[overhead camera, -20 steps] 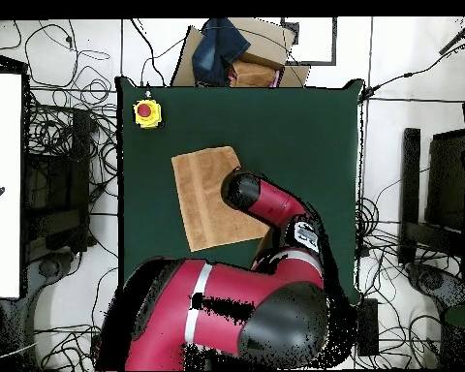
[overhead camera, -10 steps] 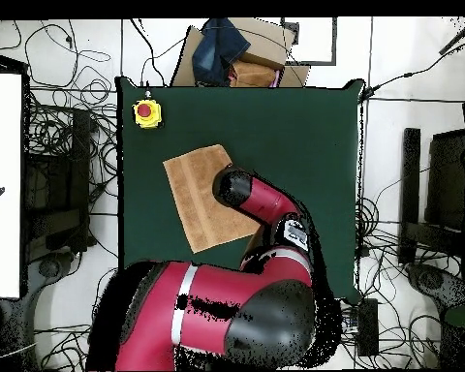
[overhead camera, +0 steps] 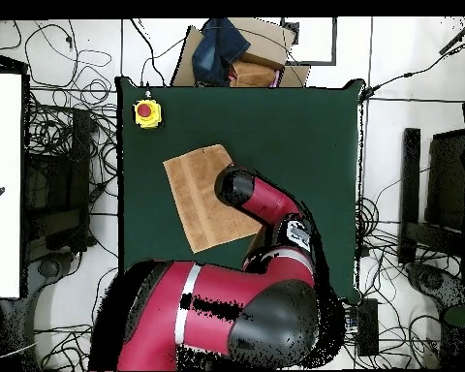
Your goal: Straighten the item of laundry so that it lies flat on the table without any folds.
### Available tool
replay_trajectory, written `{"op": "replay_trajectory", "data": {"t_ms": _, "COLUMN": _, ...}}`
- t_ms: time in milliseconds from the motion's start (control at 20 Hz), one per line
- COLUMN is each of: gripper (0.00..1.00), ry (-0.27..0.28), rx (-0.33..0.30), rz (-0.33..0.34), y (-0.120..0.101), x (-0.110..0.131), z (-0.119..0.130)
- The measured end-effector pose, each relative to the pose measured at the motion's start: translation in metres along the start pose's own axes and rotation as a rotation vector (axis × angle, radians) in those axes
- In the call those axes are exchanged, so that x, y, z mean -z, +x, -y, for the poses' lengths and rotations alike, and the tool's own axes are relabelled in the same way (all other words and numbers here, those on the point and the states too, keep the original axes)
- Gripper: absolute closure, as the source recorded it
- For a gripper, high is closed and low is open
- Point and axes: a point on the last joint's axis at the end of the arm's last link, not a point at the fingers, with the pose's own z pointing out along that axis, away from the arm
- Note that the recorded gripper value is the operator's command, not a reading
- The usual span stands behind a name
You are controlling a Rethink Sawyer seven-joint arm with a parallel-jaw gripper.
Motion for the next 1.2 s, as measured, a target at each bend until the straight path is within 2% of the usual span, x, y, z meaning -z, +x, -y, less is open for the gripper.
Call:
{"op": "replay_trajectory", "data": {"t_ms": 400, "gripper": 0.00, "ry": -0.001, "rx": -0.035, "rz": -0.016, "y": 0.010, "x": 0.006, "z": -0.007}}
{"op": "replay_trajectory", "data": {"t_ms": 500, "gripper": 0.00, "ry": -0.004, "rx": -0.069, "rz": -0.026, "y": 0.022, "x": 0.008, "z": -0.022}}
{"op": "replay_trajectory", "data": {"t_ms": 650, "gripper": 0.00, "ry": -0.006, "rx": -0.081, "rz": -0.030, "y": 0.028, "x": 0.009, "z": -0.031}}
{"op": "replay_trajectory", "data": {"t_ms": 850, "gripper": 0.00, "ry": -0.016, "rx": -0.107, "rz": -0.033, "y": 0.043, "x": 0.011, "z": -0.058}}
{"op": "replay_trajectory", "data": {"t_ms": 1200, "gripper": 0.00, "ry": -0.021, "rx": -0.132, "rz": -0.043, "y": 0.057, "x": 0.009, "z": -0.076}}
